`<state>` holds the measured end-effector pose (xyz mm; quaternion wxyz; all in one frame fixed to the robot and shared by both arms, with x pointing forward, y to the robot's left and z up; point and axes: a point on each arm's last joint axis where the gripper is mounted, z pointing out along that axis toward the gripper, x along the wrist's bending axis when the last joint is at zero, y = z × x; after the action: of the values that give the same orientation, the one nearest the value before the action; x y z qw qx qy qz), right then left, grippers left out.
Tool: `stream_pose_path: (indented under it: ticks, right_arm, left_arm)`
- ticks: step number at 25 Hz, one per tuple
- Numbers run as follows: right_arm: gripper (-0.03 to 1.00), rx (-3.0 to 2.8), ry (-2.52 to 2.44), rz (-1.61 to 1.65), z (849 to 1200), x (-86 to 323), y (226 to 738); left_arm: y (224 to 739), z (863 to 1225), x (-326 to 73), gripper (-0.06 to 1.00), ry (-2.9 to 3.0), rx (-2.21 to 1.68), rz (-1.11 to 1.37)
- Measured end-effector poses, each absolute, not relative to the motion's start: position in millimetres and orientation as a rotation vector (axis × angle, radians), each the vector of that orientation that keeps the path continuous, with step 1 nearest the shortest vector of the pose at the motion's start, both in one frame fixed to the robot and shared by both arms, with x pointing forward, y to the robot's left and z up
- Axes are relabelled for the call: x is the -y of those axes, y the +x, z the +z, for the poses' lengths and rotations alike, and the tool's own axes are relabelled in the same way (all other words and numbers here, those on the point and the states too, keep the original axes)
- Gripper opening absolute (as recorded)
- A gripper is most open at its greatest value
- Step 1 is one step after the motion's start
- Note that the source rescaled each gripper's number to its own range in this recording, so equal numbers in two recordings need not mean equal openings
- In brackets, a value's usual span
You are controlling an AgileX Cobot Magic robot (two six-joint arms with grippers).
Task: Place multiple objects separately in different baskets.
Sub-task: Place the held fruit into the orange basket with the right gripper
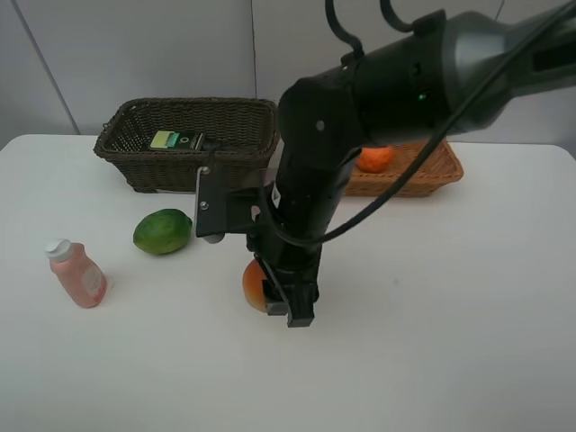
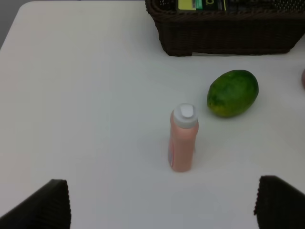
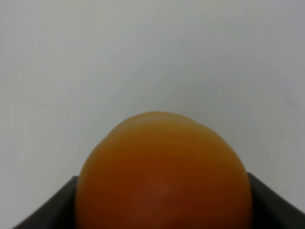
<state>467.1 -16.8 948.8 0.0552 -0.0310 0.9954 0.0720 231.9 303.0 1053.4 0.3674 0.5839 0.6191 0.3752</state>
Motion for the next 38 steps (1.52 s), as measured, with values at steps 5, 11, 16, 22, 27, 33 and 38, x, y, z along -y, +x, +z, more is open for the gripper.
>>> stream_pose_path:
  ticks: [5,11,16,22,27,33,38]
  right_arm:
    - [0.00,-2.992,0.438,0.226,958.1,34.2,481.9]
    - [0.00,-2.811,1.072,0.226,974.1,61.8,499.6]
    - [0.00,-2.551,1.526,0.223,991.6,93.3,514.9]
    - [0.00,-2.269,1.776,0.241,1005.2,128.9,546.2]
    - [0.00,-2.106,1.771,0.295,1028.5,153.9,583.6]
    - [0.00,-1.967,1.719,0.353,1033.0,179.1,630.6]
    - [0.00,-1.895,1.722,0.439,1010.4,194.4,658.4]
  left_arm:
    - [231.9,1053.4,-303.0,1.00,1.500,-1.590,0.964]
    - [231.9,1053.4,-303.0,1.00,1.500,-1.590,0.964]
    - [231.9,1053.4,-303.0,1.00,1.500,-1.590,0.964]
    - [231.9,1053.4,-303.0,1.00,1.500,-1.590,0.964]
    - [231.9,1053.4,-303.0,1.00,1.500,-1.590,0.964]
    - [231.9,1053.4,-303.0,1.00,1.500,-1.590,0.964]
    - [231.9,1053.4,-303.0,1.00,1.500,-1.590,0.964]
